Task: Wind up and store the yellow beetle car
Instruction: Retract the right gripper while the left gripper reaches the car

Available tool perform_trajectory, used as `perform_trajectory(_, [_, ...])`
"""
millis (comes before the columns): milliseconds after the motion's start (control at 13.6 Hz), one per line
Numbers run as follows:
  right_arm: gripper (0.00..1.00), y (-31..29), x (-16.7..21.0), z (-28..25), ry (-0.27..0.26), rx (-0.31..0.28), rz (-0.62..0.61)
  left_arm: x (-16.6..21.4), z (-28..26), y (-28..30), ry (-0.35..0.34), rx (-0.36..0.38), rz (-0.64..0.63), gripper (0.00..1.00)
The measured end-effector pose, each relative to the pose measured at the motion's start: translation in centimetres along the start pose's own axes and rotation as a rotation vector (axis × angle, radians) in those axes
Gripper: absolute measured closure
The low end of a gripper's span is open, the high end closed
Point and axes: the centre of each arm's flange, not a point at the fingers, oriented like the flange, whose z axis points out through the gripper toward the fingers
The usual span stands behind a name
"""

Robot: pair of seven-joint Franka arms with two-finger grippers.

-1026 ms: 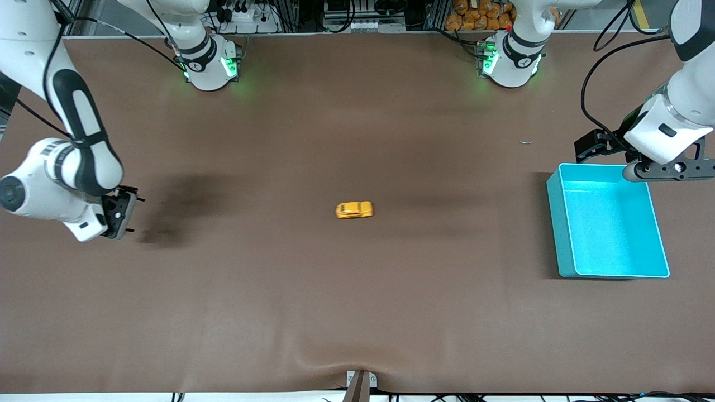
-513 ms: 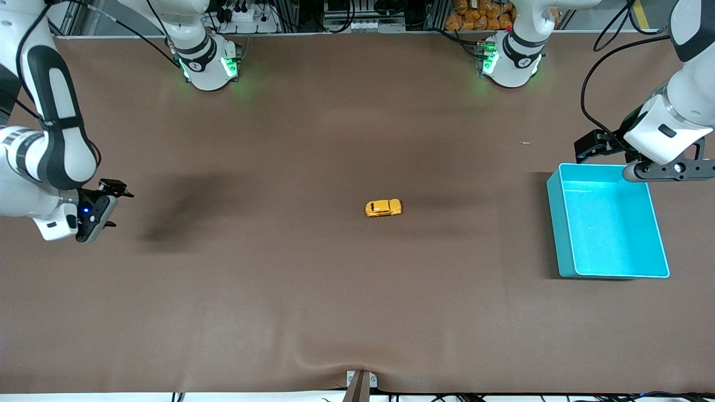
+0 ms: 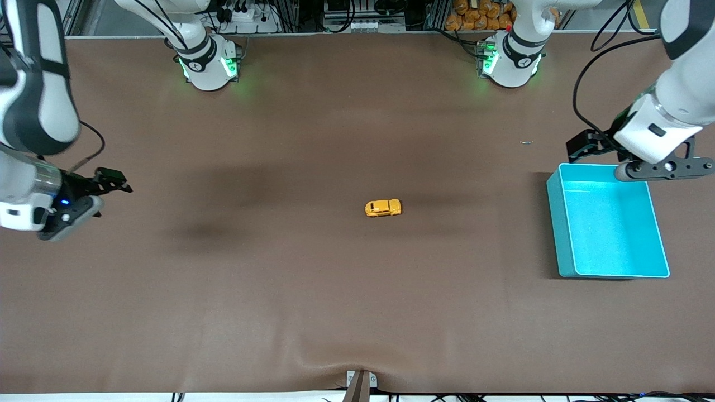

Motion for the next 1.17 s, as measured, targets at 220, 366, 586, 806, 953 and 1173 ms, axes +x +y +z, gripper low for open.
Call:
perform_trajectory(220, [0.0,-1.9,0.1,-6.0,-0.009,-0.018,0.141,-1.3,0.5,8.9,0.025,-0.007,-0.081,0.0])
perform_trajectory(366, [0.0,-2.4,-0.2,-8.0,-0.015,-0.026,0.18,-1.2,1.9,15.0,0.033,-0.021,-0.156,0.0])
perform_trajectory(586, [0.0,-2.7,-1.1,-10.2,-0.03,-0.031,0.277,0.6,8.5,24.1,0.047,-0.059,-0.241,0.0])
perform_trajectory(806, [0.0,-4.1,-2.1,-13.5,0.021,-0.055,0.382,2.6,15.0,27.5,0.03,-0.071,-0.363,0.0])
perform_trajectory(953, [0.0,-5.6,-2.9,-15.3,0.07,-0.072,0.415,2.4,16.2,28.6,0.041,-0.039,-0.357,0.0])
perform_trajectory(1173, [0.0,-6.2,-4.3,-14.1,0.139,-0.092,0.428,-1.2,19.6,34.2,0.097,0.061,-0.336,0.0])
